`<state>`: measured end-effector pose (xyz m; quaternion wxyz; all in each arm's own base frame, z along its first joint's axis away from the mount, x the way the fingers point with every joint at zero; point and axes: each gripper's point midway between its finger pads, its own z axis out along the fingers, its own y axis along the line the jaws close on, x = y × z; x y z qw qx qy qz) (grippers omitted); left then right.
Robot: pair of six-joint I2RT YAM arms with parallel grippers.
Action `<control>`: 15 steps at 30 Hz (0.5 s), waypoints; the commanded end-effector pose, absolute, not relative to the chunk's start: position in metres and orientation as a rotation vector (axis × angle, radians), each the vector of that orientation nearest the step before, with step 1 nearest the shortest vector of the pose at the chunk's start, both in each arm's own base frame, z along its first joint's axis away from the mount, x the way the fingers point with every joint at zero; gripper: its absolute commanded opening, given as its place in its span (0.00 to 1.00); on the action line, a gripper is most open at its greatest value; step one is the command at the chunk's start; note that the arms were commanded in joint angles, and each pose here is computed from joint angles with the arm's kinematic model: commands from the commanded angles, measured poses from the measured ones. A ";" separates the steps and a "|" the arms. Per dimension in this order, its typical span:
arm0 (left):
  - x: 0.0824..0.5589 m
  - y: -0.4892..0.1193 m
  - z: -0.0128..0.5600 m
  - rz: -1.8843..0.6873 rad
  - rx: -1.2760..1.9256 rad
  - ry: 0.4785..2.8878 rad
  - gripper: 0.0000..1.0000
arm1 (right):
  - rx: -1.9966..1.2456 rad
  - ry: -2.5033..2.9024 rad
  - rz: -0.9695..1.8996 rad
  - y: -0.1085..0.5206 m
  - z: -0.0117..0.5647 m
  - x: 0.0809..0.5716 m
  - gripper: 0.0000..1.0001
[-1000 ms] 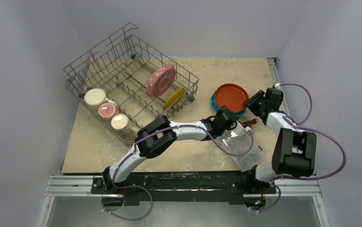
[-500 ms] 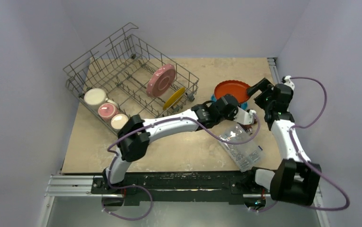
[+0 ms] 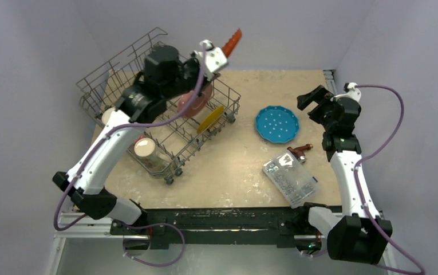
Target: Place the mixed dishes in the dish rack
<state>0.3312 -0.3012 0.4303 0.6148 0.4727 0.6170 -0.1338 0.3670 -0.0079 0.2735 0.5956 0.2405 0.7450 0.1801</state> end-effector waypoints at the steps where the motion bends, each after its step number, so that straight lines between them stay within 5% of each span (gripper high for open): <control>1: 0.323 -0.265 0.442 -0.574 0.998 1.460 0.00 | 0.447 1.887 0.422 0.016 0.240 0.362 0.99; 15: 0.408 -0.124 0.402 -0.763 0.743 1.596 0.00 | 0.280 2.092 0.420 0.044 0.190 0.338 0.99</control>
